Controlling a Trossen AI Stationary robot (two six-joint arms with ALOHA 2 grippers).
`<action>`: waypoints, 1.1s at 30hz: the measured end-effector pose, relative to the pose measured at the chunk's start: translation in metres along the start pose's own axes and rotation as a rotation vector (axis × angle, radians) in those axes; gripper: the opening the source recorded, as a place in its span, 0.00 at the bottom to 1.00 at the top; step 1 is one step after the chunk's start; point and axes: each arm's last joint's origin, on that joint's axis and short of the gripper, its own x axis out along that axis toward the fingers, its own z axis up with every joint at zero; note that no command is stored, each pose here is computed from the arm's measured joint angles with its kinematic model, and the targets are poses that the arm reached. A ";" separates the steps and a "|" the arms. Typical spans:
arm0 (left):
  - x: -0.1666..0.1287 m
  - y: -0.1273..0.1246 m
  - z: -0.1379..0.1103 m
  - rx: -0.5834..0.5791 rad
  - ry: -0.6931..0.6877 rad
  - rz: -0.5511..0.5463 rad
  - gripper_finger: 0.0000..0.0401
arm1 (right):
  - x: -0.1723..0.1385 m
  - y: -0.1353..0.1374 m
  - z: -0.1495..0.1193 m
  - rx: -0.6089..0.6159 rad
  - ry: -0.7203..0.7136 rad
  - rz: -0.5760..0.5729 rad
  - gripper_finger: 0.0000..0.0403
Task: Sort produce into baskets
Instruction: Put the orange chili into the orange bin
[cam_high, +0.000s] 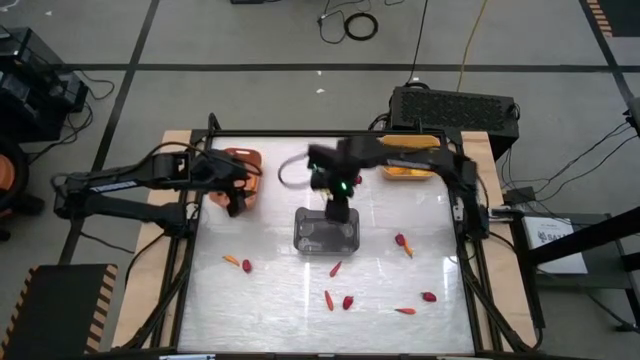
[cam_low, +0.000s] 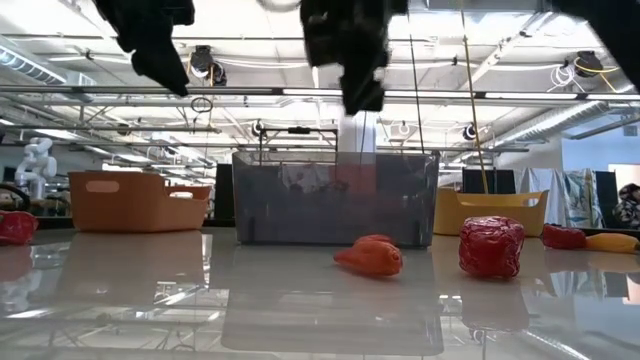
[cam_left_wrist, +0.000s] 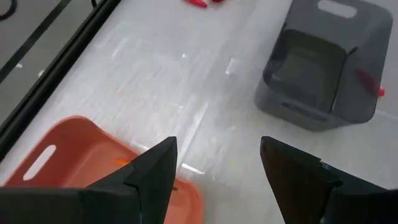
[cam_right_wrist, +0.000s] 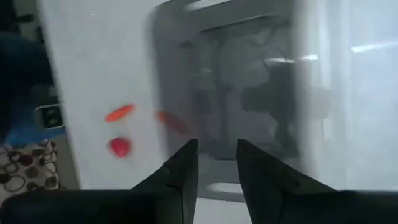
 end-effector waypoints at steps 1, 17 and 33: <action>0.002 -0.001 0.000 0.005 0.006 0.000 0.60 | 0.004 0.011 -0.008 -0.009 -0.007 0.010 0.25; 0.027 -0.055 0.035 0.453 -0.273 -0.398 0.60 | 0.092 0.125 -0.143 0.254 -0.163 0.082 0.24; 0.091 -0.174 0.070 0.546 -0.357 -0.613 0.60 | 0.116 0.209 -0.241 0.149 -0.216 0.001 0.24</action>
